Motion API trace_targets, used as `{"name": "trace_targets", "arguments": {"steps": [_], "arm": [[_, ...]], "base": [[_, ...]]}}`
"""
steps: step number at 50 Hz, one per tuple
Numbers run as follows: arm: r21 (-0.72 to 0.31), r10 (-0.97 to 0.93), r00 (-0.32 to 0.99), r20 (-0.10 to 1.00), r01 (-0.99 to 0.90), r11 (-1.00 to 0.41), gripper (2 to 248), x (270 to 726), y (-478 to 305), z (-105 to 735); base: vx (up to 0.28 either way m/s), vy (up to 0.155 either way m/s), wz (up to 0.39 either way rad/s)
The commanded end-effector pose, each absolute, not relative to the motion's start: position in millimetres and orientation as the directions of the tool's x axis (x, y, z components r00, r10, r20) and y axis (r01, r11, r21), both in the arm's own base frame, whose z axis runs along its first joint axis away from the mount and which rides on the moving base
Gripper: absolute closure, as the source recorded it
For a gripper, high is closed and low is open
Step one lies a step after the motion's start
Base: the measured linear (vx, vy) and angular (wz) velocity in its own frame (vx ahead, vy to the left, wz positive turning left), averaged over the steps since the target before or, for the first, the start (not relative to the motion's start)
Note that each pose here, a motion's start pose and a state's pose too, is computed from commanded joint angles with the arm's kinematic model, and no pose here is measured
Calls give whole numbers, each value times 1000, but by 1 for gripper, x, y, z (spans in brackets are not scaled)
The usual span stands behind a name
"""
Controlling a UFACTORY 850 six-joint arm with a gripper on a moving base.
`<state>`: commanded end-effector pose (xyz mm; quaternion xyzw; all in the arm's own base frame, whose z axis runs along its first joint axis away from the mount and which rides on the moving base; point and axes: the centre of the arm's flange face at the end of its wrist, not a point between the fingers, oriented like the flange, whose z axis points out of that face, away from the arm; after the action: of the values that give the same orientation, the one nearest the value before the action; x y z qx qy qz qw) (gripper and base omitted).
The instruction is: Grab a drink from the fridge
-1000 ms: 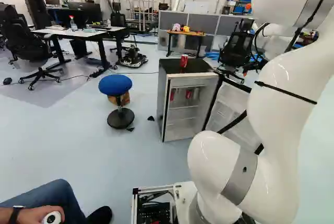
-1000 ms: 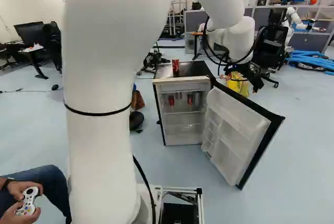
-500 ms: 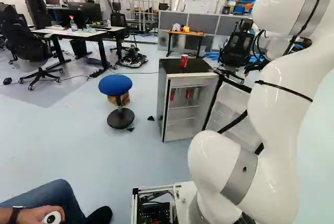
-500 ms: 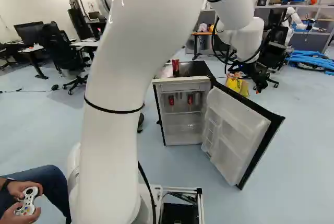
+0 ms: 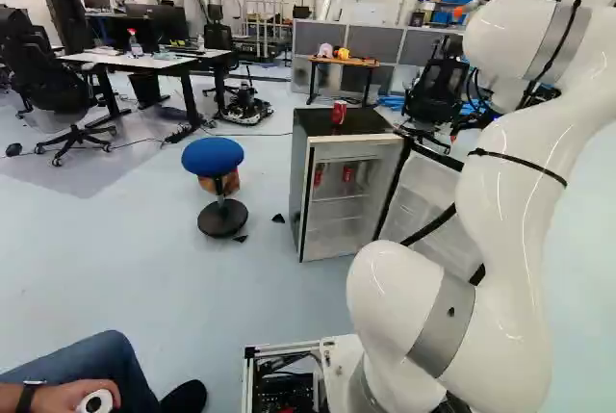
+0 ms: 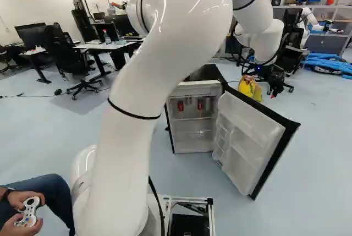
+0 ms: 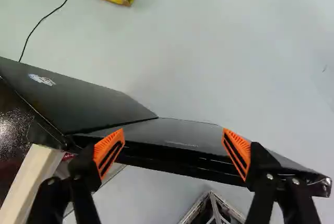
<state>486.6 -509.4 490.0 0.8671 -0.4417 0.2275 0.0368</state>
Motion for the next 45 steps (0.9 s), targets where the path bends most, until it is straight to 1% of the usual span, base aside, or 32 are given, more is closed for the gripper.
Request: {"name": "trace_targets", "arguments": {"steps": [16, 45], "arm": [[-140, -756, 521, 396, -780, -610, 3, 504, -527, 485], [-146, -776, 557, 295, -777, -613, 3, 526, -554, 475]], "base": [[0, 0, 0], [0, 0, 0]]}}
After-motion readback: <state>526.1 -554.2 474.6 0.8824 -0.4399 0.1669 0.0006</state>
